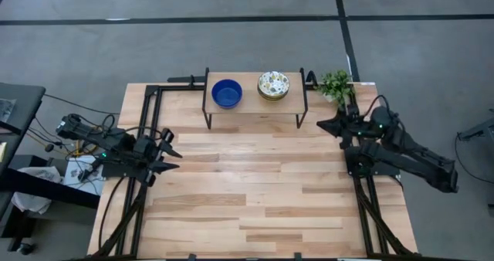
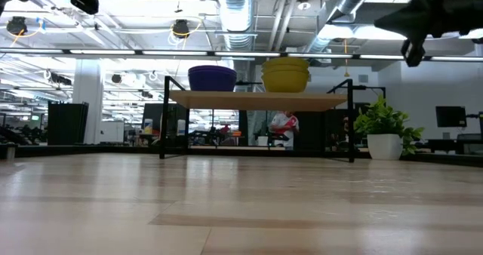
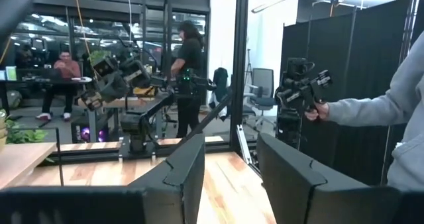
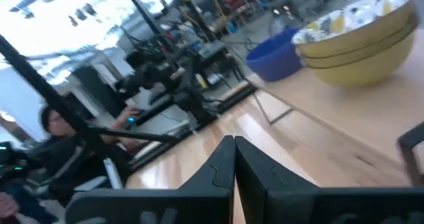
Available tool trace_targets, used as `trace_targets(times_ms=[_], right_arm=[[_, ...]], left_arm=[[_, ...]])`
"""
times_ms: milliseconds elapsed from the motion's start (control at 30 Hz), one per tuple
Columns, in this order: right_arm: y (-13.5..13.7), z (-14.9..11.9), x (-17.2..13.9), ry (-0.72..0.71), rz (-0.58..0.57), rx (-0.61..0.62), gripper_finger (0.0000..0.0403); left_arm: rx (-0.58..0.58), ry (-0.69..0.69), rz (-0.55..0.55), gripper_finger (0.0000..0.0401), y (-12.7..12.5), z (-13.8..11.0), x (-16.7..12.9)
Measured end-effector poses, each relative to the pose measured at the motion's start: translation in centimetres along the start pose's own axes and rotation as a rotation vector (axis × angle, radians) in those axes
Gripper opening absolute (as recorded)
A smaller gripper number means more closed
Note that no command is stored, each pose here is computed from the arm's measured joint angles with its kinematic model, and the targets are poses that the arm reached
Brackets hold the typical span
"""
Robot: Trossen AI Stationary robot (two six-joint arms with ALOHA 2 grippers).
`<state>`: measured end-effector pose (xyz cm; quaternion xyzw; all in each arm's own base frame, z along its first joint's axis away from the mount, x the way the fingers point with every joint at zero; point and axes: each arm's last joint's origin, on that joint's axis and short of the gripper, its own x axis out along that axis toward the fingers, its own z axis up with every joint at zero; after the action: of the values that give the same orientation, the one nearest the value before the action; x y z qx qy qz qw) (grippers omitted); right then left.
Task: Pick & Place Mini bowls
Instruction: Return to Home Position
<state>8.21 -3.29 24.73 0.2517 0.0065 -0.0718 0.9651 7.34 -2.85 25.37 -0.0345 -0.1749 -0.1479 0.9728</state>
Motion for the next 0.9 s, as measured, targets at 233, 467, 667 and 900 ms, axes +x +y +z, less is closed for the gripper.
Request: trace_targets(times_ms=[233,467,667,900], right_arm=[[-0.6,-2.3,-0.6,-0.072,0.084,-0.003,0.0000],[-1.6,-4.1,0.0,-0.050,0.049,-0.045,0.0000],[-1.7,-4.1,0.2,-0.060,0.033,-0.144,0.0000],[-1.6,-4.1,0.0,-0.064,0.037,-0.134,0.0000]], left_arm=[[-0.016,0.014,0.003,0.0137,0.0,-2.3,0.0],[-0.052,0.005,0.122,0.0137,0.5,-4.7,-0.2],[-0.036,-0.023,0.195,0.0136,1.5,-4.3,-0.2],[-0.060,-0.028,0.165,0.0136,2.8,-4.1,-0.4]])
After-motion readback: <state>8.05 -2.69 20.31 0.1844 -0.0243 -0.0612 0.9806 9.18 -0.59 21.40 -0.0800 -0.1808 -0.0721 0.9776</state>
